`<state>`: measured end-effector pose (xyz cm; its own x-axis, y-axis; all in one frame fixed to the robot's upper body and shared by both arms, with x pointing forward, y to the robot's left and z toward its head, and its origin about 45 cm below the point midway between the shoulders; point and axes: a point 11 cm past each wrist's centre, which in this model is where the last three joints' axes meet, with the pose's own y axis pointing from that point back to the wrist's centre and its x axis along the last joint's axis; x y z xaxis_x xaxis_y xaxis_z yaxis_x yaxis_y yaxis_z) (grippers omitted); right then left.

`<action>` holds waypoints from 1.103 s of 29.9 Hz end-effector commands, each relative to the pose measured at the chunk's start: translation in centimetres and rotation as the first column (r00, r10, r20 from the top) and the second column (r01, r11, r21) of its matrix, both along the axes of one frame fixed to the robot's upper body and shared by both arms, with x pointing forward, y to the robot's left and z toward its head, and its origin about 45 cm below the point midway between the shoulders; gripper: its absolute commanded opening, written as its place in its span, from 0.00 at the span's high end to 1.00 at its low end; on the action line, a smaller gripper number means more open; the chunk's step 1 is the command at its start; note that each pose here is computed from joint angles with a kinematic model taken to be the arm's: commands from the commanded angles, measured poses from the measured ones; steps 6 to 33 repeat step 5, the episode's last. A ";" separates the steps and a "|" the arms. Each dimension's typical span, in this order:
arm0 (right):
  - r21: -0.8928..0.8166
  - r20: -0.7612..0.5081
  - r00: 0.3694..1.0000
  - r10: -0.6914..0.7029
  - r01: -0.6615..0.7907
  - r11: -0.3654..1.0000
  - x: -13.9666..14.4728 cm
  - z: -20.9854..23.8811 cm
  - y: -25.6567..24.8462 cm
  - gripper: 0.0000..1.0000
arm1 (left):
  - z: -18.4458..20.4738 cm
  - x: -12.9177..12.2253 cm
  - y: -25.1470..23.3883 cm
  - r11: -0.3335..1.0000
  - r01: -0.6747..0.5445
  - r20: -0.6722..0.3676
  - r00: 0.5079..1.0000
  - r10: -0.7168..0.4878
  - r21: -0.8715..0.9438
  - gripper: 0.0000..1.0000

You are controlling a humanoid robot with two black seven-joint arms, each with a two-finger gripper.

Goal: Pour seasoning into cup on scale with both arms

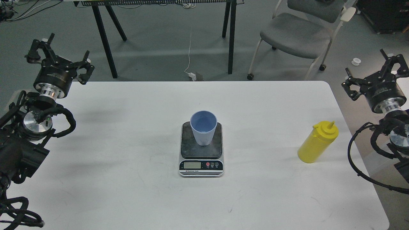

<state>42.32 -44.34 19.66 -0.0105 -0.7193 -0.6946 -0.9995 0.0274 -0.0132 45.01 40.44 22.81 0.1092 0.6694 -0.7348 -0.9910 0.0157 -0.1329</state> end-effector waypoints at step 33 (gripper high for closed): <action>0.030 -0.007 1.000 -0.027 0.027 0.999 0.0 -1.0 0.2 0.00 | -0.1 0.0 -0.2 1.000 0.001 0.001 1.000 -0.001 -0.002 0.01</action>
